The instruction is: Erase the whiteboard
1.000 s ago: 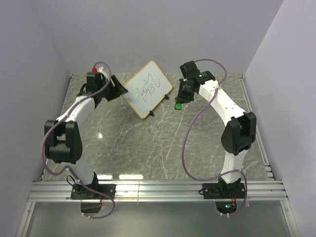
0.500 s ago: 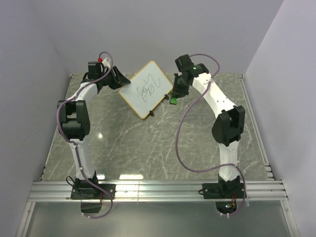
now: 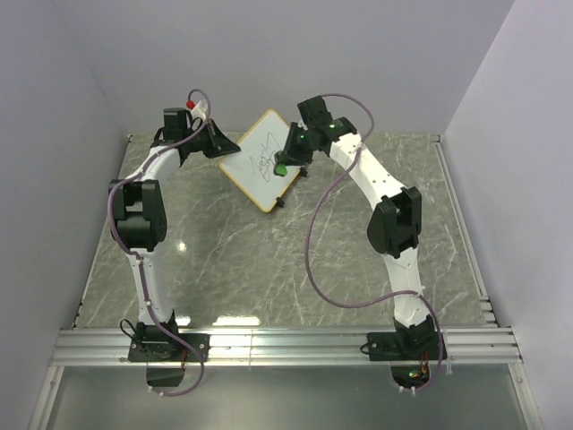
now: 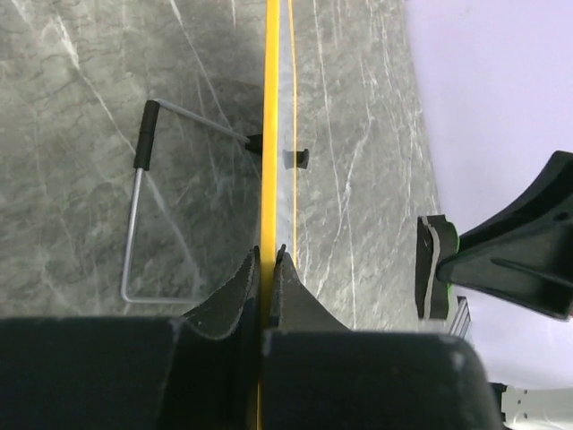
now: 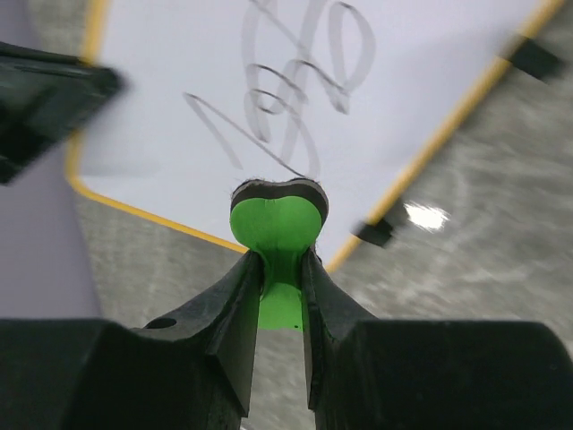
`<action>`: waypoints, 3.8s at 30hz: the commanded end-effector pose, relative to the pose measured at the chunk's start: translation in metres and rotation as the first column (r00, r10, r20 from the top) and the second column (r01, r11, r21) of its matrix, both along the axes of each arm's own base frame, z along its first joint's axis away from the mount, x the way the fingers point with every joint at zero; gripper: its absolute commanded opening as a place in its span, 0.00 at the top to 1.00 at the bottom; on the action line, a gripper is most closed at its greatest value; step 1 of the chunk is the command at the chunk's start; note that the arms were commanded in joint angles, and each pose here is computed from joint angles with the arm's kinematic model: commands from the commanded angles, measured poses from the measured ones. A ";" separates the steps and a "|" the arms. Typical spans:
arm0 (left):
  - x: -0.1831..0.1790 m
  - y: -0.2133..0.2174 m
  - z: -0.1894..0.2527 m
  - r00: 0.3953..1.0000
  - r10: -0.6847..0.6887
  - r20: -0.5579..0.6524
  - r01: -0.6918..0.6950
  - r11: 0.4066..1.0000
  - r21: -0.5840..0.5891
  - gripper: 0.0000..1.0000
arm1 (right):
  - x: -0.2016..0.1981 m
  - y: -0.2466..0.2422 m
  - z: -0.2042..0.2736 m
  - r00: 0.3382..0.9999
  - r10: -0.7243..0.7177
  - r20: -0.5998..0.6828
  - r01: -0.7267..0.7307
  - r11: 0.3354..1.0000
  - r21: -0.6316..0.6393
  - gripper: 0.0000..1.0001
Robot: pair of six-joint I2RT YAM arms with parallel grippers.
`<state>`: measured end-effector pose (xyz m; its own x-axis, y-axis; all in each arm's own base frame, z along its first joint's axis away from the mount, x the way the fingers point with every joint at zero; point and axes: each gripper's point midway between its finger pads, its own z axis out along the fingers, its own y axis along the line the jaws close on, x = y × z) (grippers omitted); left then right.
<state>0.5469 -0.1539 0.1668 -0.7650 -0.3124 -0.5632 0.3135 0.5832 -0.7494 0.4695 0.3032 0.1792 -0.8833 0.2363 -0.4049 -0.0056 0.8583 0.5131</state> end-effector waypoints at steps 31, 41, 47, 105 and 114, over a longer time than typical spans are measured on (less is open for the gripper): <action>-0.038 -0.022 -0.042 0.996 0.000 -0.091 0.026 0.958 0.286 1.00 | 0.000 0.041 -0.133 0.999 -0.035 -0.032 0.036 0.999 0.008 1.00; -0.040 -0.023 -0.041 0.996 -0.006 -0.088 0.030 0.959 0.282 1.00 | -0.015 0.014 -0.160 0.988 -0.110 -0.106 0.096 0.987 -0.126 1.00; -0.043 -0.025 -0.037 0.997 -0.015 -0.081 0.036 0.961 0.273 1.00 | 0.007 0.042 -0.124 0.993 -0.101 -0.054 0.102 0.995 0.018 1.00; -0.128 -0.094 -0.037 0.964 -0.250 -0.090 0.265 0.915 0.304 1.00 | 0.134 0.080 -0.003 0.958 -0.263 0.117 0.161 0.825 0.542 1.00; -0.124 -0.091 -0.029 0.967 -0.245 -0.069 0.254 0.909 0.329 1.00 | 0.089 0.035 -0.079 0.978 -0.207 -0.014 0.202 0.935 0.291 1.00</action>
